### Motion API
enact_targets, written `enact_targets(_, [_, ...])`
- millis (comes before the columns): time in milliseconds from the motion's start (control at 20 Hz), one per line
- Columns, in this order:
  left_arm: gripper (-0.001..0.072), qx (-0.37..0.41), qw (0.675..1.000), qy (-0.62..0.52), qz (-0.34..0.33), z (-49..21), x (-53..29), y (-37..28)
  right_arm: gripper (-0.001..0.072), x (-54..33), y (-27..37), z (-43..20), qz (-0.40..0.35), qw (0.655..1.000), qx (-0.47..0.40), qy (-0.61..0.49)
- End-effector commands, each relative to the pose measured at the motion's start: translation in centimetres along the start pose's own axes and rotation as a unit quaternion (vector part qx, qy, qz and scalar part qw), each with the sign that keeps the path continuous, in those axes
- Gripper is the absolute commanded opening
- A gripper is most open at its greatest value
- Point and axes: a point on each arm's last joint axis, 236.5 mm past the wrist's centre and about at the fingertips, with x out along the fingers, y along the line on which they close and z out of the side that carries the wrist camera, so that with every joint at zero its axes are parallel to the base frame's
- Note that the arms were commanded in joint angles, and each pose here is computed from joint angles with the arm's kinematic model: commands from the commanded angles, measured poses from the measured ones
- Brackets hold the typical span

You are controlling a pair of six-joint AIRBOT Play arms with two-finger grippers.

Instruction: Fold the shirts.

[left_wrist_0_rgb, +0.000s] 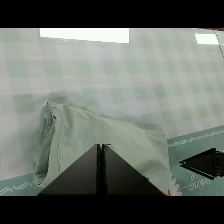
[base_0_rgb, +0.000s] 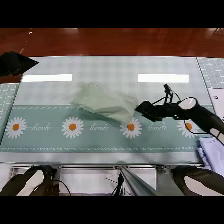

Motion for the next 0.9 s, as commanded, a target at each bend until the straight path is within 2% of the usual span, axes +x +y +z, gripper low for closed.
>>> enact_targets(0, [0.0029,0.0,1.0,0.001,0.0,-0.1,0.0,0.0,0.0607,3.2,1.1,0.2,0.018,0.998,0.049,-0.041])
enact_targets(150, [0.0029,0.0,1.0,0.001,0.0,-0.1,0.0,0.0,0.0577,4.5,1.9,-0.2,0.028,0.997,0.055,-0.05])
enact_targets(250, [0.0029,0.0,1.0,0.002,-0.001,-0.1,0.0,-0.1,0.0385,4.5,2.2,0.2,0.033,0.996,0.054,-0.059])
enact_targets(350, [0.0029,-0.001,1.0,0.002,-0.001,-0.1,0.0,-0.1,0.0306,4.4,2.4,0.8,0.033,0.996,0.044,-0.068])
enact_targets(400, [0.0029,-0.001,1.0,0.001,-0.001,-0.1,0.0,-0.1,0.0191,4.4,2.5,1.0,0.034,0.996,0.042,-0.071])
enact_targets(450, [0.0029,-0.001,1.0,0.001,-0.001,-0.1,0.0,-0.1,0.0026,4.3,2.6,1.0,0.035,0.996,0.04,-0.071])
enact_targets(550, [0.0029,-0.001,1.0,0.001,-0.001,-0.1,0.0,-0.1,0.0015,4.2,3.1,1.1,0.039,0.997,0.018,-0.07])
enact_targets(700, [0.0029,-0.001,1.0,0.002,-0.001,-0.1,0.0,-0.1,0.0016,1.9,6.2,1.9,0.082,0.993,-0.06,-0.058])
enact_targets(850, [0.0029,-0.004,1.0,-0.004,0.003,0.3,0.3,0.3,0.0016,-5.4,9.2,6.4,0.133,0.982,-0.075,-0.112])
